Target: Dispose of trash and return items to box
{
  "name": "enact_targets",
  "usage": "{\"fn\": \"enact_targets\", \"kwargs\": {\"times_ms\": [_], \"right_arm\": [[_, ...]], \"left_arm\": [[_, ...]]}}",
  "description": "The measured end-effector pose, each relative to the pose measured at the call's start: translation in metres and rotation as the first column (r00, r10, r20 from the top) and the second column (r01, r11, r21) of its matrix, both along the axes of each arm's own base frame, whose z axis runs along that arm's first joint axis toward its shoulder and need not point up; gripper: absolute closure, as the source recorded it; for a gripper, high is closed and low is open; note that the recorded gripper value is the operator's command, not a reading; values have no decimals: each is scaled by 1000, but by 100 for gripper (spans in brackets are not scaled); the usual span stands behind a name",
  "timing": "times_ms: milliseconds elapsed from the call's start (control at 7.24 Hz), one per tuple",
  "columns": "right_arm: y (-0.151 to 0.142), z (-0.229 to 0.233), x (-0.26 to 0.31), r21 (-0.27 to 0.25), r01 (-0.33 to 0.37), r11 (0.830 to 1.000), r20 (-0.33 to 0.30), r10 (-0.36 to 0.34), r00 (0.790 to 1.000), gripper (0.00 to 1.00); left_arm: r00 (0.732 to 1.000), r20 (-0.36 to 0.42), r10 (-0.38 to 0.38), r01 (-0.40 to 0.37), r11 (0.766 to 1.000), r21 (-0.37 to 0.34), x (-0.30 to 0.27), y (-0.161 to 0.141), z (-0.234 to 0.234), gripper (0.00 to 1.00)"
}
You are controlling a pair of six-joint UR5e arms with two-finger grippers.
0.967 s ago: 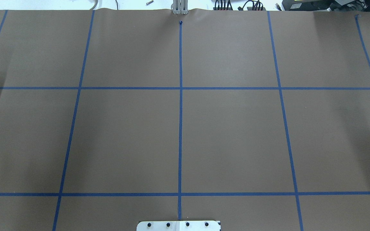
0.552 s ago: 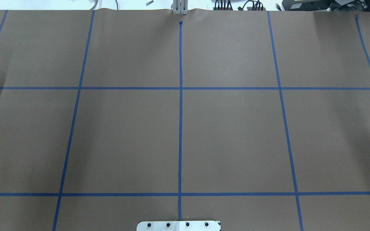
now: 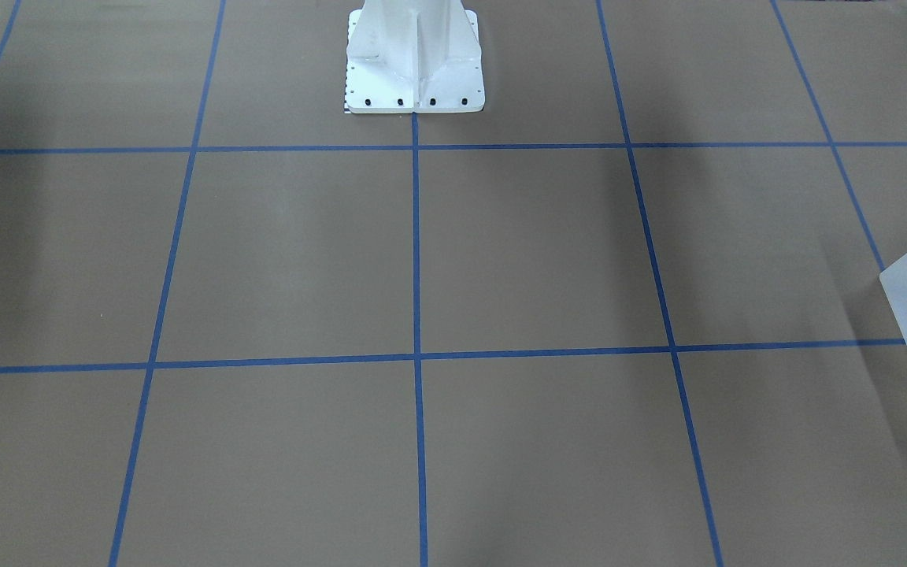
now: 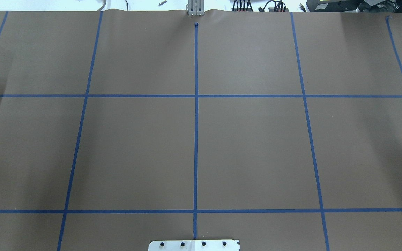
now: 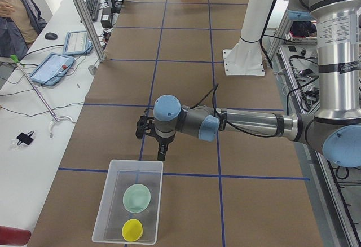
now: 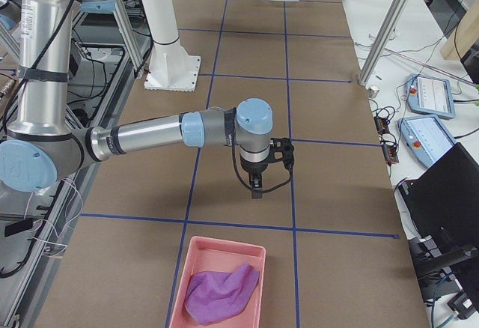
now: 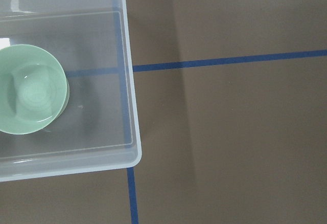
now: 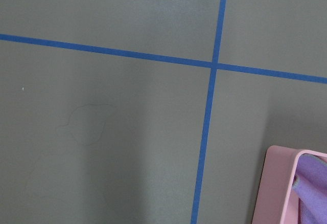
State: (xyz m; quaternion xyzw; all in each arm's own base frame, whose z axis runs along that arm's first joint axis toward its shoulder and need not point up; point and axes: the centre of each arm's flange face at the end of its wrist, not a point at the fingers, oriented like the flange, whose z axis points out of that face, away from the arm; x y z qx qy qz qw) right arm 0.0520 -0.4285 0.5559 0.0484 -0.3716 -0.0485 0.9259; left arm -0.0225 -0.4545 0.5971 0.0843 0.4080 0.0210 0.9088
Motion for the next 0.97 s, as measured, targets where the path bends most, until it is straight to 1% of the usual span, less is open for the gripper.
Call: {"fn": "enact_targets", "kwargs": {"times_ms": [276,552,691,967], "right_arm": [[0,8,0,-16,1,1000,-3,-1,1000,0],[-1,14,0,-24,0,1000,-6,0,1000,0],[-3,17,0,-22,-1,1000,-6,1,1000,0],[-5,19,0,-18,0,1000,-6,0,1000,0]], "left_arm": [[1000,10,-4,3,1000,11,-2,-7,3,1],[1000,6,-6,6,999,49,-2,-9,-4,1],[1000,3,-8,8,998,69,-3,-8,-6,1],[1000,2,-9,9,997,71,-4,-5,-2,1]]}}
